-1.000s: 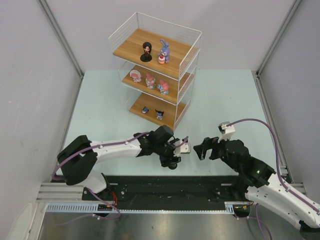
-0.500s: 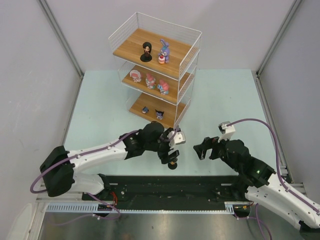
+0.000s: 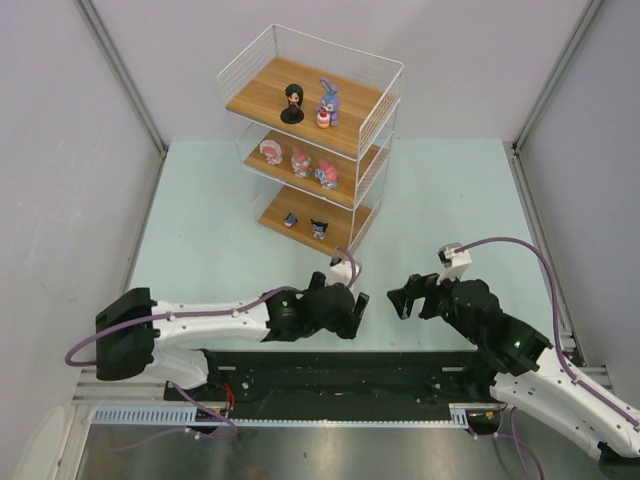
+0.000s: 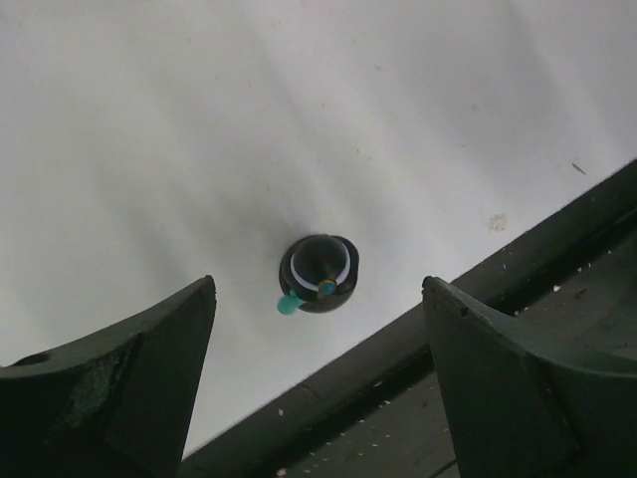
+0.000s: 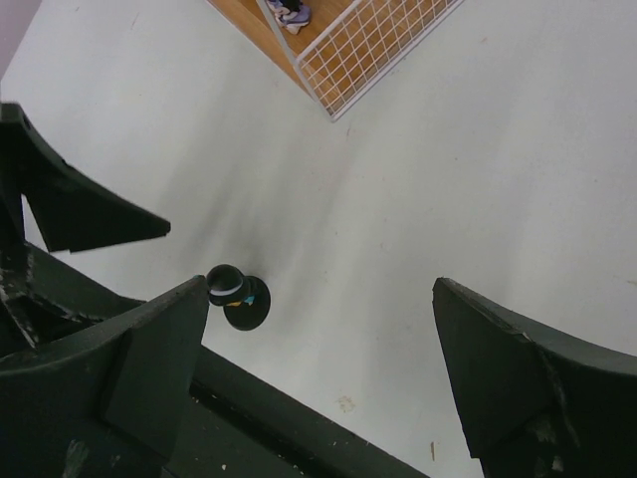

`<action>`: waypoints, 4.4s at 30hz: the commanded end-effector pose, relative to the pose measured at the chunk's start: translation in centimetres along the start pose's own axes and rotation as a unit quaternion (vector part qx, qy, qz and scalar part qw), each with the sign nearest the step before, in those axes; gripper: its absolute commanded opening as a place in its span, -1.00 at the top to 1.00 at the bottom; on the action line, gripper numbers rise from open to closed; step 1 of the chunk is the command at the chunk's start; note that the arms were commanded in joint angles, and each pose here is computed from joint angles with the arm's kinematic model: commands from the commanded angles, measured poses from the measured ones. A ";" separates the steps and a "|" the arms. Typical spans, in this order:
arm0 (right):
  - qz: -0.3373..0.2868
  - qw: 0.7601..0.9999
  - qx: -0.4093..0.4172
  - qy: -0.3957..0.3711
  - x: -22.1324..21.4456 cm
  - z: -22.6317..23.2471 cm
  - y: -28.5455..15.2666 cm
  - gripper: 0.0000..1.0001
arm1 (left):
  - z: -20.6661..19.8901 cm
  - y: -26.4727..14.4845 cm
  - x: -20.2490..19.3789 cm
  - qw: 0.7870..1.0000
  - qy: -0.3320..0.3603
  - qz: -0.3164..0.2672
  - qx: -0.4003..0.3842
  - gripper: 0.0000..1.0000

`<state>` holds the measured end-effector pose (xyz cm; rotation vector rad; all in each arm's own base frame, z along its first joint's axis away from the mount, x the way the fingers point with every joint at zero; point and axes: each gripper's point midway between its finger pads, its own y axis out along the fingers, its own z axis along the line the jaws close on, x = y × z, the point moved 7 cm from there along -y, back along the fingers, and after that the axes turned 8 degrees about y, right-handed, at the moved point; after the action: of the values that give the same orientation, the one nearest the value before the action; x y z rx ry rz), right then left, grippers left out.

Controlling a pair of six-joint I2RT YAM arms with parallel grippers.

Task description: Place and organize the plastic toys onto the shelf

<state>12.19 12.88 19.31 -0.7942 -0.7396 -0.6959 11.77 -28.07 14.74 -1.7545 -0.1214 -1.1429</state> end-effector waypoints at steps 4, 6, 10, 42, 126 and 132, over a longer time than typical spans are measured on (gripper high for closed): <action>-0.024 0.999 0.022 0.011 1.5 1.0 -0.5 -0.99 | -2.6 0.2 0.3 0.980 -0.139 -0.027 0.140 -0.84; -0.025 0.999 0.023 0.013 1.5 1.0 -0.6 -0.99 | -2.8 0.7 0.0 0.975 -0.162 -0.028 0.149 -0.86; -0.027 0.999 0.023 0.015 1.5 1.0 -0.8 -0.99 | -2.6 1.5 -0.7 0.970 -0.177 -0.035 0.166 -0.87; -0.017 1.000 0.022 0.007 1.4 1.1 -0.2 -0.99 | -4.9 3.1 -4.6 0.961 -0.120 -0.155 0.197 -0.64; 0.025 0.999 0.021 0.015 -0.4 0.8 1.1 -0.99 | -0.6 1.3 -9.2 0.973 -0.082 -0.143 0.160 -0.09; 0.083 0.994 -0.009 0.063 -3.4 -0.1 2.6 -0.17 | 0.3 -0.1 -9.2 0.966 -0.121 -0.152 0.172 -0.08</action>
<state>12.40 14.24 17.59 -0.8045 -0.6606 -0.6210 6.70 -25.30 7.05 -1.5715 -0.5894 -1.1224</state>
